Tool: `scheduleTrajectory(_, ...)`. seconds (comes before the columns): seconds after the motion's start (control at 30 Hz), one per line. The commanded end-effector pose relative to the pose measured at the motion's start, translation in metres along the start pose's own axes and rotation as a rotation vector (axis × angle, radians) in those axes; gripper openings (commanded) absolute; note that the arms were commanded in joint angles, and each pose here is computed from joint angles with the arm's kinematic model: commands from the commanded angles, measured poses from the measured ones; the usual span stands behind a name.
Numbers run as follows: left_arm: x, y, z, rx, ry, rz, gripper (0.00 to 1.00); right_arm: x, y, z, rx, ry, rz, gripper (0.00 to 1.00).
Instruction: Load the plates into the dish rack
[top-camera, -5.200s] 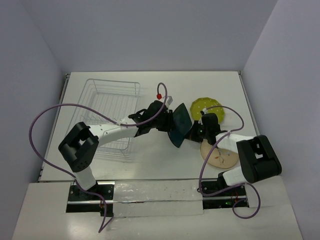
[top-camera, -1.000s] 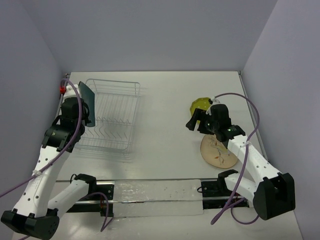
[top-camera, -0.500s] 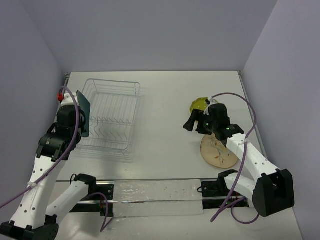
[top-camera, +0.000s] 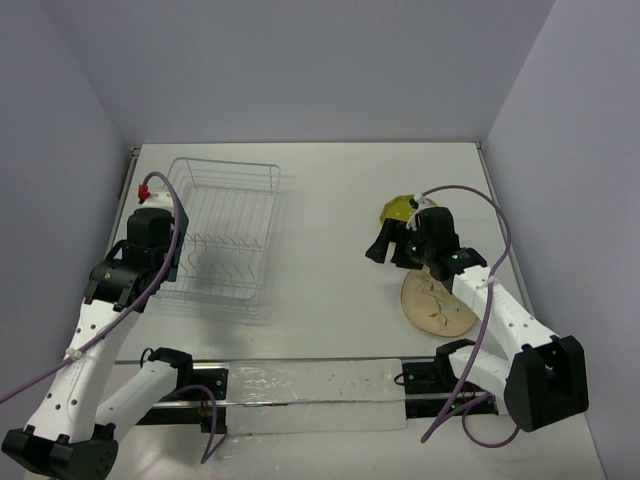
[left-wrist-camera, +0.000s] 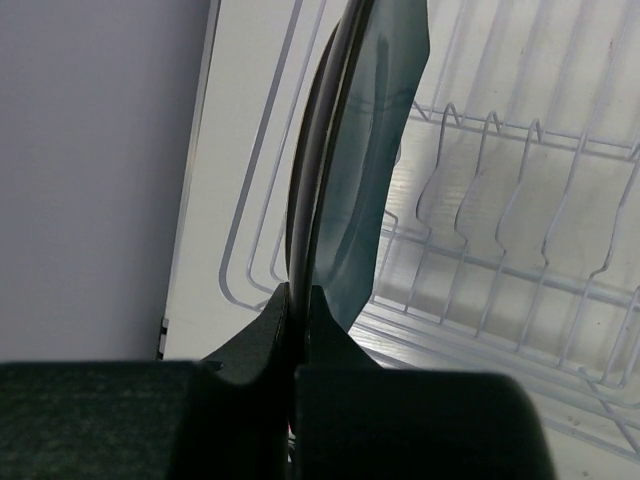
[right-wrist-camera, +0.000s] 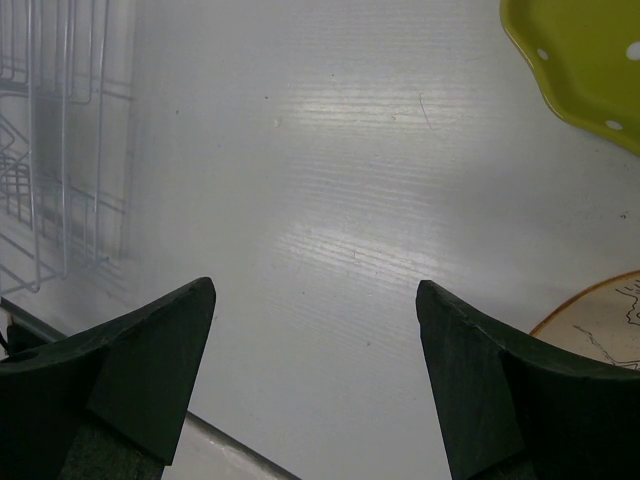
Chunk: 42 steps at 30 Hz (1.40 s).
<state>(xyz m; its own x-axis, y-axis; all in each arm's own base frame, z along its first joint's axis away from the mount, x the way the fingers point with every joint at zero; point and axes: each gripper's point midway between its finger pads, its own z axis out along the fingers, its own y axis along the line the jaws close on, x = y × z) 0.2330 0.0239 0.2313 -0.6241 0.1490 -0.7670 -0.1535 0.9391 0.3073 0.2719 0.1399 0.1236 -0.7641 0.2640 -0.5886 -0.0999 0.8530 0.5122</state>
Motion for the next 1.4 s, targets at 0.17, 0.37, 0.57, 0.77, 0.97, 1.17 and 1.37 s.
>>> scheduleTrajectory(0.17,-0.070,-0.003,-0.003,0.039,-0.258,-0.010,0.00,-0.017,0.002,0.002,-0.001,-0.042,-0.031,0.88)
scheduleTrajectory(0.37,-0.067,-0.008,0.007,0.038,-0.244,-0.007,0.00,-0.016,-0.003,0.003,0.022,-0.038,-0.028,0.88)
scheduleTrajectory(0.57,-0.052,-0.006,0.018,-0.010,-0.164,-0.003,0.00,-0.012,-0.006,0.007,0.028,-0.025,-0.021,0.88)
scheduleTrajectory(0.77,-0.049,-0.007,0.020,-0.001,-0.167,-0.025,0.00,-0.008,-0.009,0.011,0.033,-0.006,-0.016,0.88)
scheduleTrajectory(0.97,-0.041,-0.010,0.029,-0.008,-0.132,-0.023,0.00,-0.009,-0.009,0.012,0.033,-0.003,-0.013,0.88)
scheduleTrajectory(1.17,-0.026,-0.023,0.042,0.015,-0.070,-0.065,0.00,-0.008,-0.012,0.013,0.044,0.004,-0.011,0.88)
scheduleTrajectory(1.37,-0.026,-0.023,0.043,0.012,-0.070,-0.097,0.00,-0.010,-0.010,0.013,0.037,0.002,-0.011,0.88)
